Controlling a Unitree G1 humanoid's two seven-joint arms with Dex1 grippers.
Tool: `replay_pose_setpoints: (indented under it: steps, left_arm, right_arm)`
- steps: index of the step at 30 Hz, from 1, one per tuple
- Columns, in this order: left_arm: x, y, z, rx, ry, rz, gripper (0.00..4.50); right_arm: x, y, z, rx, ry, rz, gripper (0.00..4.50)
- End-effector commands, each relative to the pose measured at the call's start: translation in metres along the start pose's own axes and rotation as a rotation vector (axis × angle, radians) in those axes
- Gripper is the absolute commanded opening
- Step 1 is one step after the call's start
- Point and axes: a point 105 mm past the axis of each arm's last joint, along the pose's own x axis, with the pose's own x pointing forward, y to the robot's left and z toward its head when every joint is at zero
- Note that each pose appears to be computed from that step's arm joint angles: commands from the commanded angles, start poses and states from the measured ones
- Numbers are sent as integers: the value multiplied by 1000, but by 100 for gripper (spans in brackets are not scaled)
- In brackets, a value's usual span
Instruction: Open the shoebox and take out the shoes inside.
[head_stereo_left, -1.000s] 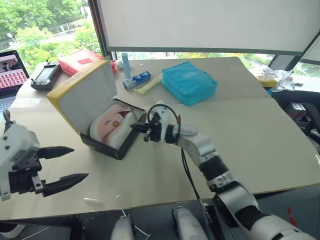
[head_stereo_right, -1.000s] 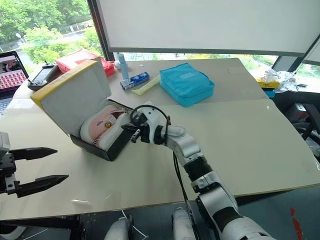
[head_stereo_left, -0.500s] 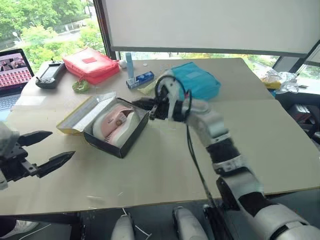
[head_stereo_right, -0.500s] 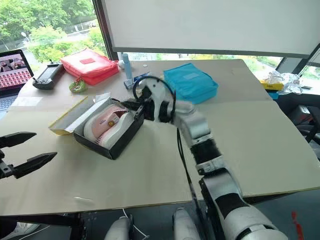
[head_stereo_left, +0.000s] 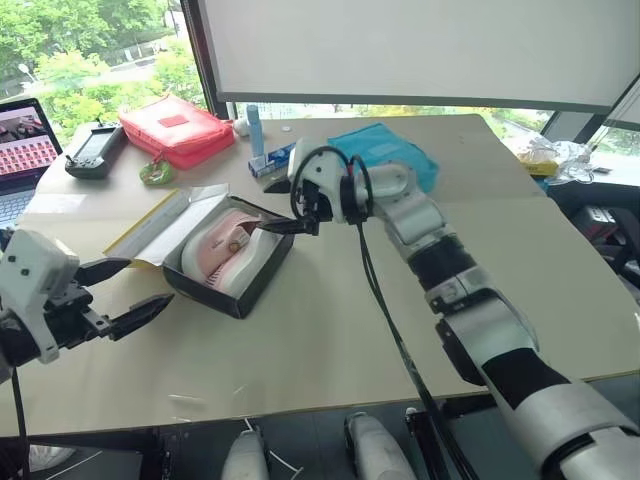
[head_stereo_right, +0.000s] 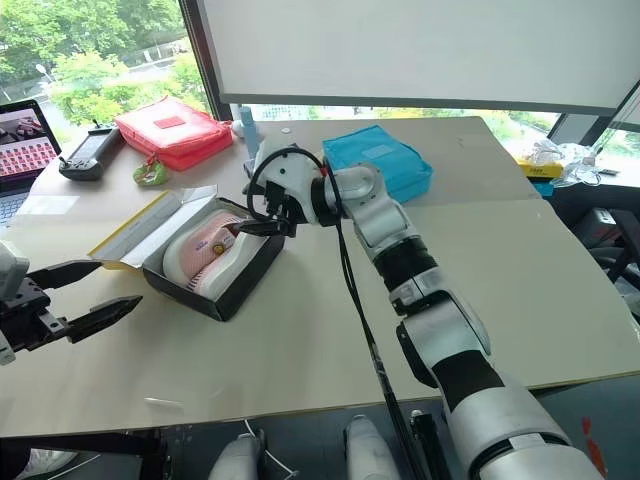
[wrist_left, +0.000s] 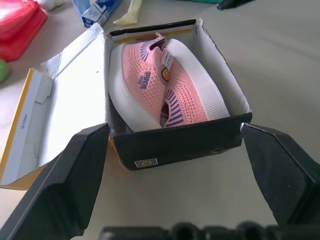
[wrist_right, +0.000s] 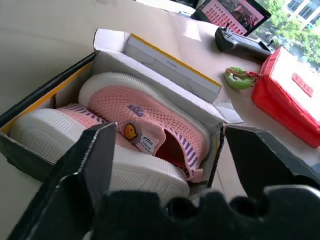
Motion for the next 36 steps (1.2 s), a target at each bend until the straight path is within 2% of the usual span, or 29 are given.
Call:
replay_pose_setpoints:
  steps: [1,3,7,14,18,30,36]
  left_arm:
    - [-13,11,13,29,-39,82,450]
    - [-17,13,15,7,-62,113,450]
    - [-18,6,9,-20,-49,130,450]
    - [-24,-9,2,-28,-26,123,450]
    - [-25,-10,-1,-30,-18,132,450]
    - [-18,-11,-2,-11,-8,127,450]
    - [-16,-12,-2,-3,-10,132,450]
  right_arm:
    - [13,-9,16,-86,-5,-17,446]
    - [22,-9,15,-36,8,-20,446]
    - [38,2,3,223,33,27,446]
    - [45,7,-23,519,153,-51,446]
    - [48,8,-23,565,163,-63,446]
    - [74,26,-13,496,177,-36,446]
    - [85,38,-19,481,199,-42,446]
